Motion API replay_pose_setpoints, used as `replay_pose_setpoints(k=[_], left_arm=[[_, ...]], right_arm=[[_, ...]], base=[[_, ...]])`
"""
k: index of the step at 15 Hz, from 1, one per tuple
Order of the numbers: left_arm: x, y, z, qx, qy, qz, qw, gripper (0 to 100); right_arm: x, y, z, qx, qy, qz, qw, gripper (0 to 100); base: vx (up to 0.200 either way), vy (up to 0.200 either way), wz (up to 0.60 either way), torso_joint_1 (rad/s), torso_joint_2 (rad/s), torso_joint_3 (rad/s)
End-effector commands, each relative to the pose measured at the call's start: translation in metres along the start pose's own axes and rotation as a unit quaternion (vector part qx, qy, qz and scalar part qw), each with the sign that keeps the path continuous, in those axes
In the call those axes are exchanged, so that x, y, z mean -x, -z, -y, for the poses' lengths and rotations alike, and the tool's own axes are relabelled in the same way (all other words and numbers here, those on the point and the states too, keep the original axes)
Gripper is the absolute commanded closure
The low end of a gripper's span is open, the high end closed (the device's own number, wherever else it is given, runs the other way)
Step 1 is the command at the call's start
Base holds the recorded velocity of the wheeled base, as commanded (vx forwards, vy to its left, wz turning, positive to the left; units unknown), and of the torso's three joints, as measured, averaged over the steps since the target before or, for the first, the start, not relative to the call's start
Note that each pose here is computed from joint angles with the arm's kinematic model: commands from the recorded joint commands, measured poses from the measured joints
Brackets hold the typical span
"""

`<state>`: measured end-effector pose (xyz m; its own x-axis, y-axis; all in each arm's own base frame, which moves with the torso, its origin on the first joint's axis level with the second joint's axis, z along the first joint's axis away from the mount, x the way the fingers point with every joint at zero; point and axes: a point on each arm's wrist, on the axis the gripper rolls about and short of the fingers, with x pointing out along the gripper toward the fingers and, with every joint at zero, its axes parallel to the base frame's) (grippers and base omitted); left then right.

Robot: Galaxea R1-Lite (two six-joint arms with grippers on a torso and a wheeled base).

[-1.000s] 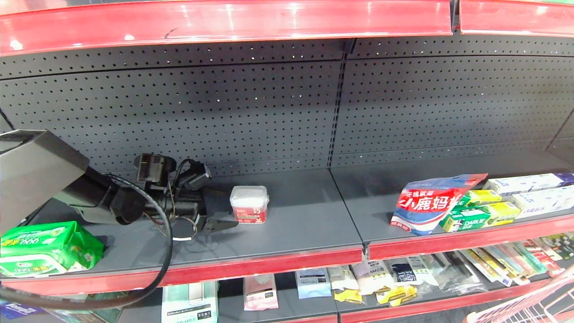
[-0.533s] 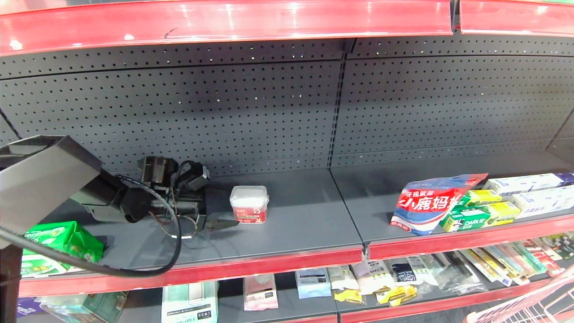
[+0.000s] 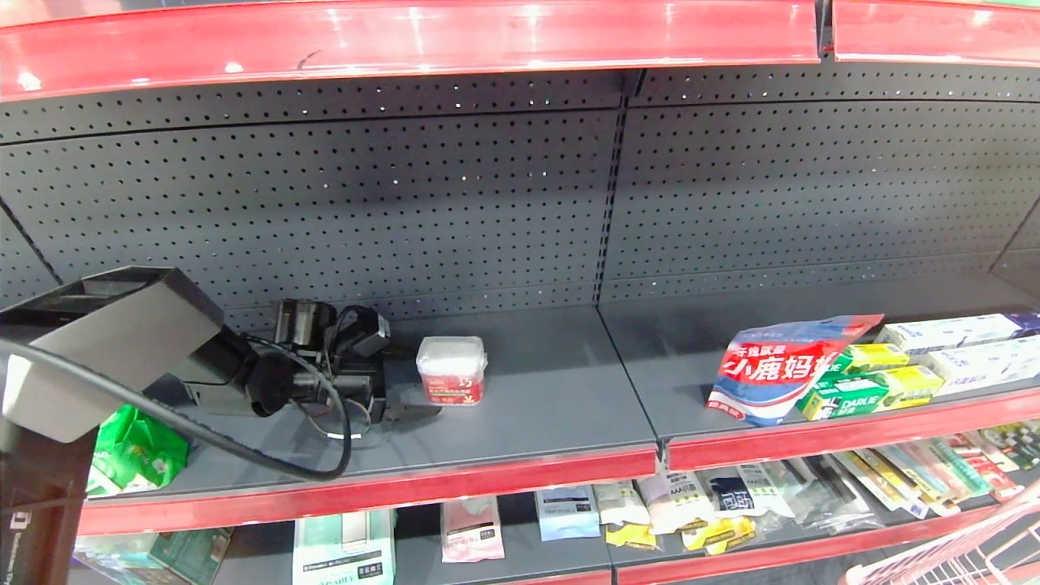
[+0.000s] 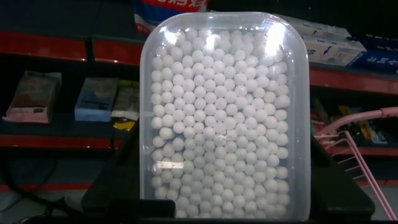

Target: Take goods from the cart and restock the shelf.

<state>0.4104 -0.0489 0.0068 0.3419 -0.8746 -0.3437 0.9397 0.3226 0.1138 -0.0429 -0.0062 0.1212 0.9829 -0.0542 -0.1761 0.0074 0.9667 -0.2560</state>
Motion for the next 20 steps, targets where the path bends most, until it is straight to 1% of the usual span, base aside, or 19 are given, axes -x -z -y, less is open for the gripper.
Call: replay_pose_setpoints(k=[1,3,4,5,7,8,10,12,14,17,20], left_arm=[[-0.005,0.002,0.002,0.002,0.007,-0.001,1.0,0],[-0.013,0.0,-0.001,0.004,0.012,0.004,0.9999,0],[-0.015,0.0,-0.003,0.003,0.011,0.004,0.9999,0],[-0.021,-0.007,-0.008,-0.004,0.011,0.012,0.9999,0],[-0.028,-0.016,-0.013,0.0,0.012,0.02,0.9997,0],[-0.03,-0.018,-0.015,0.0,0.012,0.023,0.9997,0],[-0.037,-0.023,-0.016,-0.003,0.017,0.028,0.9995,0],[-0.043,-0.025,-0.013,0.003,0.023,0.028,0.9993,0],[-0.046,-0.025,-0.012,0.004,0.024,0.026,0.9994,0],[-0.054,-0.028,-0.019,-0.008,0.019,0.03,0.9994,0],[-0.058,-0.029,-0.018,-0.006,0.011,0.021,0.9997,0]], right_arm=[[-0.002,0.002,-0.001,0.001,-0.002,-0.006,1.0,100],[-0.003,0.004,-0.001,0.003,-0.003,-0.009,1.0,100],[-0.003,0.004,-0.001,0.002,-0.003,-0.009,1.0,100],[-0.003,0.005,-0.002,0.002,-0.003,-0.011,1.0,100],[-0.004,0.006,-0.002,0.002,-0.004,-0.014,1.0,100],[-0.004,0.007,-0.002,0.002,-0.004,-0.014,1.0,100],[-0.004,0.007,-0.002,0.002,-0.004,-0.014,1.0,100],[-0.004,0.007,-0.002,0.002,-0.004,-0.014,1.0,100],[-0.004,0.007,-0.002,0.002,-0.004,-0.014,1.0,100],[-0.004,0.007,-0.002,0.003,-0.004,-0.015,1.0,100],[-0.004,0.007,-0.002,0.003,-0.004,-0.015,1.0,100]], base=[[0.0,0.0,0.0,0.0,0.0,0.0],[0.0,0.0,0.0,0.0,0.0,0.0],[0.0,0.0,0.0,0.0,0.0,0.0],[0.0,0.0,0.0,0.0,0.0,0.0],[0.0,0.0,0.0,0.0,0.0,0.0],[0.0,0.0,0.0,0.0,0.0,0.0],[0.0,0.0,0.0,0.0,0.0,0.0],[0.0,0.0,0.0,0.0,0.0,0.0],[0.0,0.0,0.0,0.0,0.0,0.0],[0.0,0.0,0.0,0.0,0.0,0.0],[0.0,0.0,0.0,0.0,0.0,0.0]])
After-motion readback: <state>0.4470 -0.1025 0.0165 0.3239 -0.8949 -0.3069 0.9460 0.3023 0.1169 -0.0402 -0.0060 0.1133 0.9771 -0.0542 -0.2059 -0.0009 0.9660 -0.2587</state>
